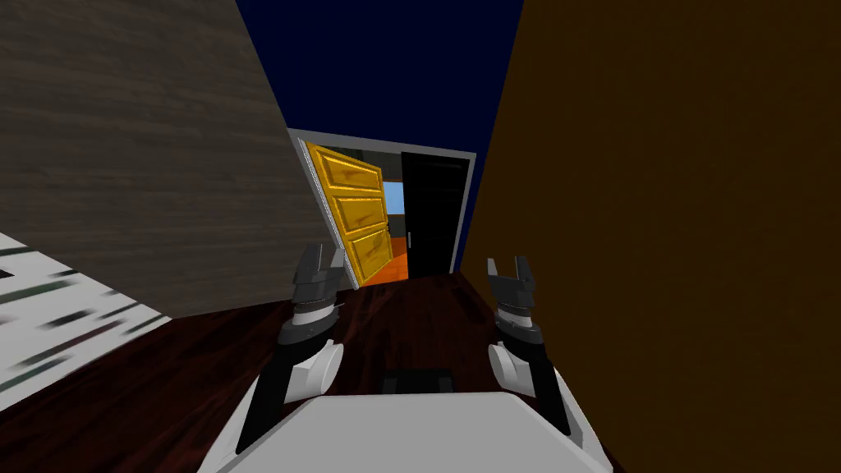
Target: Push the door open
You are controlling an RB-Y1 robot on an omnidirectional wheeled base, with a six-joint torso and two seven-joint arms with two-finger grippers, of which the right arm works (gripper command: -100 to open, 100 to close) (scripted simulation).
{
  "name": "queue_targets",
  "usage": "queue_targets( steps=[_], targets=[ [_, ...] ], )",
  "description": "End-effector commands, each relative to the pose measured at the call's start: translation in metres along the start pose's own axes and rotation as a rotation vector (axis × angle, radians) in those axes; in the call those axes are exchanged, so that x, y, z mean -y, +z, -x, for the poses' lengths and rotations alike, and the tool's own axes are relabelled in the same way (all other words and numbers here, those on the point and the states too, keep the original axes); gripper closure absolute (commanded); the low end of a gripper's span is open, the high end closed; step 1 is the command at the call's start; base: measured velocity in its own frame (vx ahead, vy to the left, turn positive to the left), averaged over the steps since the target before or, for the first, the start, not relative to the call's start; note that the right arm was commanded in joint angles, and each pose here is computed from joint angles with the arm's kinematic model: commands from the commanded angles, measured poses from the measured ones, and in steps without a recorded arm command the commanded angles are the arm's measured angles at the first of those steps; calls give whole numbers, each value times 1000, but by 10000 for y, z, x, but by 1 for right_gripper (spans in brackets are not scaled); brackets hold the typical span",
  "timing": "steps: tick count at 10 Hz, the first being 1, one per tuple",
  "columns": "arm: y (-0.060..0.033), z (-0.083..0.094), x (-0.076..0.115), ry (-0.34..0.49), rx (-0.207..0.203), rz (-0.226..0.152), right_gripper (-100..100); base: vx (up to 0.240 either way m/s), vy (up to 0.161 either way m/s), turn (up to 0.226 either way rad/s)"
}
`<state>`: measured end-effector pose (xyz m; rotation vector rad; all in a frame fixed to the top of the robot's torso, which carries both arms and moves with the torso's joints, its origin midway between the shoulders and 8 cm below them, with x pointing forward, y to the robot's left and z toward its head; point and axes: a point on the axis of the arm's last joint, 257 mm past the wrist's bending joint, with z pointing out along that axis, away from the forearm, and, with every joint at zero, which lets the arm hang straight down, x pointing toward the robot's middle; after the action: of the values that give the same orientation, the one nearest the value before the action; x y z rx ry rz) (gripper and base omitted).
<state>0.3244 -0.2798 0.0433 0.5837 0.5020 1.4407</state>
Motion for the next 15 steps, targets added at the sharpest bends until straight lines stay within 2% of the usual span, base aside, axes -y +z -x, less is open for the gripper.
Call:
queue_targets(
  steps=[1, 2, 6, 9, 15],
  targets=[
    [-29, 19, 92, 32, 2, -14, -100, 64, 8, 113],
    [-38, 26, 121, 43, 3, -19, -100, 110, 14, 107],
    [-153, 116, 448, 157, 25, -68, -100, 164, 9, 169],
    [-213, 167, 600, 210, 42, -90, -100, 111, -8, 101],
    [-418, 335, 1044, 363, 109, -153, -100, 119, -3, 165]
  ],
)
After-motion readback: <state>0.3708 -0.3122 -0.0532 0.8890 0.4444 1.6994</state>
